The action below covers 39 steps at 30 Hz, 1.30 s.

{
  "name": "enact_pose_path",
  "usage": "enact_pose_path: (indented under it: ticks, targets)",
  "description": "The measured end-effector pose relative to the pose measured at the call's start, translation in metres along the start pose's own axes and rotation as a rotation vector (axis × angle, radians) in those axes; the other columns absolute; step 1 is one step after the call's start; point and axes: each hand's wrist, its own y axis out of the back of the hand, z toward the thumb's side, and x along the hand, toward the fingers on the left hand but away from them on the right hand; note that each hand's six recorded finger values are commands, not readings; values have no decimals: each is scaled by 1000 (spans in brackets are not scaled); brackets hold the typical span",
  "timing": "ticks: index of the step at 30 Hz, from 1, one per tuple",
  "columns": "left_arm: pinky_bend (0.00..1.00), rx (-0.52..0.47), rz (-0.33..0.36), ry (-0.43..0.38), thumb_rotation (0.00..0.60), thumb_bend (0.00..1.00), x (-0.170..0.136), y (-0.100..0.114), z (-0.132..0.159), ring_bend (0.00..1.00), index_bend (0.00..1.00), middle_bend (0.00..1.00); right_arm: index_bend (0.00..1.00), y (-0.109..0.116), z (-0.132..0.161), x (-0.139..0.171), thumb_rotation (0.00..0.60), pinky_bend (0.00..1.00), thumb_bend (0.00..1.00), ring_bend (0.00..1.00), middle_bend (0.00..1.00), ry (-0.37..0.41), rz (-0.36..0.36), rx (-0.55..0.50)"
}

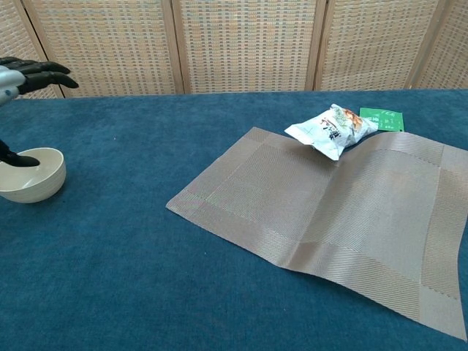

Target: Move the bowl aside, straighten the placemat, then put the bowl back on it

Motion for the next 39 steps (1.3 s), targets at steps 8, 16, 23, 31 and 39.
enact_pose_path:
  ticks: [8,16,23,31,39]
  targets:
    - [0,44,-52,-70,600,4,41,-14,44,0,117,0,36,5,0,-1,600,0,175,0,0,6,-12,-35]
    - [0,102,-94,-109,600,2,64,-31,74,0,121,0,35,5,-4,-2,600,0,175,0,0,-3,-4,-54]
    - [0,124,-134,-146,600,3,72,-49,101,0,121,0,34,2,-5,-3,600,0,175,0,0,-5,7,-58]
    - [0,147,-151,-183,600,5,80,-62,128,0,133,0,28,1,-9,-5,600,0,175,0,0,-20,10,-75]
    - [0,159,-154,-206,600,13,87,-68,147,0,150,0,19,3,-12,-6,600,0,175,0,0,-29,9,-95]
